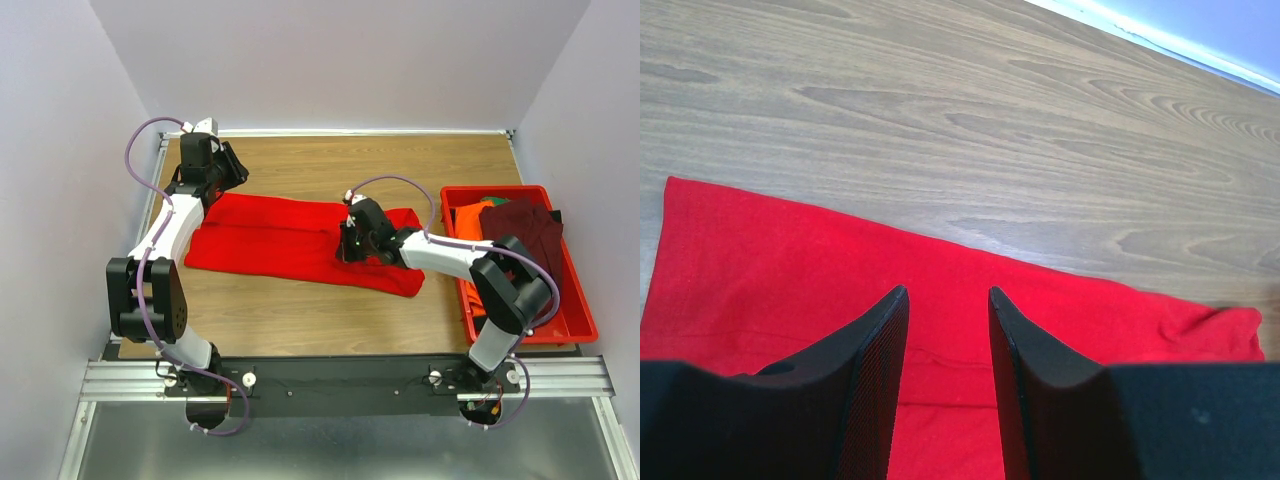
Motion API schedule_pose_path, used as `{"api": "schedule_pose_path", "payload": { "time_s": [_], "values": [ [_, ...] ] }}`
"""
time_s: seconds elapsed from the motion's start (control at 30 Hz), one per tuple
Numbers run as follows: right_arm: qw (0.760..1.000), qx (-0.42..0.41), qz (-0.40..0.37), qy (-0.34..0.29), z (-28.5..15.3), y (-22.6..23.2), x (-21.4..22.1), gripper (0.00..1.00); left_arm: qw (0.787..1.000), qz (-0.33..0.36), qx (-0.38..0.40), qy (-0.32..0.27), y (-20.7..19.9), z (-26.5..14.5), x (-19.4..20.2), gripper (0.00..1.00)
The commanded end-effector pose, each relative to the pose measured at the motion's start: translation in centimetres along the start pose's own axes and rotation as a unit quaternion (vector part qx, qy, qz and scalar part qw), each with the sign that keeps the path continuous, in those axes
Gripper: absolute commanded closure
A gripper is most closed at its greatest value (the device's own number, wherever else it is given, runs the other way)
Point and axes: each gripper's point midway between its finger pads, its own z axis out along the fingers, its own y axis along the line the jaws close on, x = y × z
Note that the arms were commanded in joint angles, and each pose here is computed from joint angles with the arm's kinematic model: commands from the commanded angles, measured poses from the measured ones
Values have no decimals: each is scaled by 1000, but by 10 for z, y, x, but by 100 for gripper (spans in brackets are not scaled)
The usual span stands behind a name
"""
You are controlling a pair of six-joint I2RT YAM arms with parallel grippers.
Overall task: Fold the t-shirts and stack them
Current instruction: Fold the tshirt
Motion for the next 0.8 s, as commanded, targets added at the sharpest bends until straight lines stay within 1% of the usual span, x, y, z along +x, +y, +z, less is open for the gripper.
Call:
{"api": "schedule_pose_path", "payload": {
  "time_s": [0.0,0.33,0.53,0.7,0.77],
  "values": [
    [1000,5,-4,-12,-4,1,-2,100,1000,8,8,3,-2,0,3,55],
    [1000,-7,-22,6,-2,9,13,99,1000,4,-18,7,10,5,9,55],
    [1000,3,-25,2,2,6,9,99,999,-2,-31,20,18,13,18,55],
    [999,-19,-35,6,0,15,8,99,999,-4,-40,26,23,17,23,54],
    [999,-23,-37,14,-1,14,15,99,999,-7,-46,29,26,19,26,55]
  ]
}}
